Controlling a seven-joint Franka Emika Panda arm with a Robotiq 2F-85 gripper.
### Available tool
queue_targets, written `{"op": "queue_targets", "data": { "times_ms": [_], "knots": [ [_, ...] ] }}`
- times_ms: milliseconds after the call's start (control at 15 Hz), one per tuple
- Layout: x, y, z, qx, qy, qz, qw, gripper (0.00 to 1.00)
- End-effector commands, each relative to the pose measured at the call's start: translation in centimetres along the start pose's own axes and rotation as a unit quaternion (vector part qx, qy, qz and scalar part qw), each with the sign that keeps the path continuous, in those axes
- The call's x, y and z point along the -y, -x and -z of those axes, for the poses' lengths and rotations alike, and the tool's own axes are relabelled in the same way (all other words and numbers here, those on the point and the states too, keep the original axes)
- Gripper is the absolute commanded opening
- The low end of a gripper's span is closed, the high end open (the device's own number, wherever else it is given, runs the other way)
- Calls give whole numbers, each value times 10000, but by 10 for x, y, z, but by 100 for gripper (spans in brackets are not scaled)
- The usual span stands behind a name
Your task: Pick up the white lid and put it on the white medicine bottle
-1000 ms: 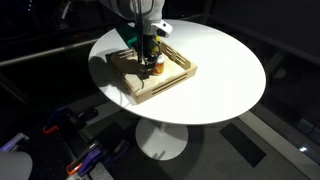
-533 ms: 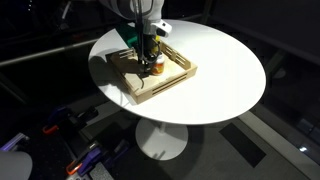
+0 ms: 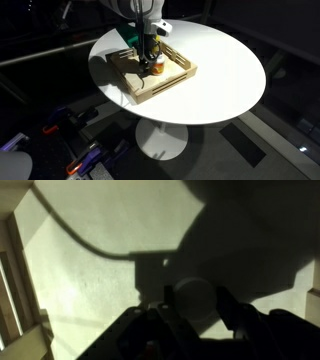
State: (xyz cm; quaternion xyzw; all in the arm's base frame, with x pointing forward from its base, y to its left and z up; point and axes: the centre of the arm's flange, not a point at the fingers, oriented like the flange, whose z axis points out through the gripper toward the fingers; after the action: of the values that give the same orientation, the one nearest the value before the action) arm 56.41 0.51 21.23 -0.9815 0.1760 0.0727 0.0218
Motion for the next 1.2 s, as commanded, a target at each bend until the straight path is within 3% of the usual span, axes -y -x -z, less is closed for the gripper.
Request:
{"op": "queue_targets", "data": {
  "times_ms": [0,800,1133],
  "knots": [
    [2,0,13,-105,0,54,9999,46],
    [-2,21,118,-493,-308,278,9979,42],
    [-25,16,133,-558,-284,40,9980,41]
  ]
}}
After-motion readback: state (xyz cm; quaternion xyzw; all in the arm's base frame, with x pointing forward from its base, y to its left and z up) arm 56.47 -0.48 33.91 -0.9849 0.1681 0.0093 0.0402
